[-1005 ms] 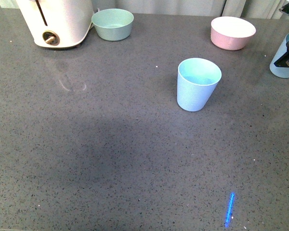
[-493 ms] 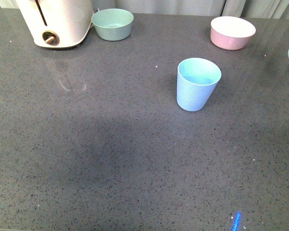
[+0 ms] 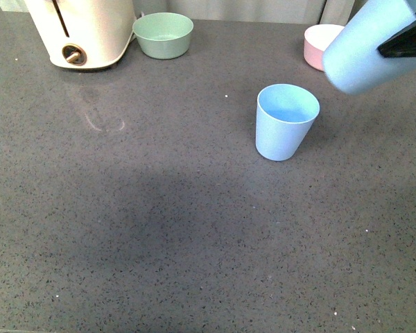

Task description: Stack blue cups with both arms

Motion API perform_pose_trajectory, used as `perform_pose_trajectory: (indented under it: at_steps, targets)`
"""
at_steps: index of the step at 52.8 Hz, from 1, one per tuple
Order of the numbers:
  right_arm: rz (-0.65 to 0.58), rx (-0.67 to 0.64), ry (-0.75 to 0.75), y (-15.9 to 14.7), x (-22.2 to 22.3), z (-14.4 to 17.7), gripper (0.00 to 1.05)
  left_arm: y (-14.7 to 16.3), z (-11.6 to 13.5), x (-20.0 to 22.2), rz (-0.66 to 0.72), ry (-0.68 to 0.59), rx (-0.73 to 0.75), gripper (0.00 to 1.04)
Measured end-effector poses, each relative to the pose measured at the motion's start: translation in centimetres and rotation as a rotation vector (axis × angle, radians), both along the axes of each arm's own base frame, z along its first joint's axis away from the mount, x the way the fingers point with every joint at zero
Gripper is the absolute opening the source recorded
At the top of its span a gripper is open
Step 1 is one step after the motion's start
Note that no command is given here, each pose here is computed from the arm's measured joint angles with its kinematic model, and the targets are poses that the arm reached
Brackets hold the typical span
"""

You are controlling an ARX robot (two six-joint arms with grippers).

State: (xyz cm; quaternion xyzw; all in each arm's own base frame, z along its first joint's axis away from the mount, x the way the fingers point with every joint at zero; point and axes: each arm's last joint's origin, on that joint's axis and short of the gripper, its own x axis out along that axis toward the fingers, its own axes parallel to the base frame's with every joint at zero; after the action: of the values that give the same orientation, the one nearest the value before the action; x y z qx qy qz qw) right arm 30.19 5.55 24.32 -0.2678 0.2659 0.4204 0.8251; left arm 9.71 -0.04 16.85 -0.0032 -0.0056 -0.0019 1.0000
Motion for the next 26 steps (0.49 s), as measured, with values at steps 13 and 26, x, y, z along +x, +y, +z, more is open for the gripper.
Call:
perform_pose_trajectory:
  at_steps: [13, 26]
  targets:
    - [0.051, -0.076, 0.015, 5.1, 1.0, -1.7, 0.02, 0.0, 0.0, 0.0, 0.000, 0.000, 0.000, 0.96]
    - [0.021, -0.111, 0.040, 6.2, 2.9, -2.7, 0.02, 0.0, 0.0, 0.0, 0.000, 0.000, 0.000, 0.96]
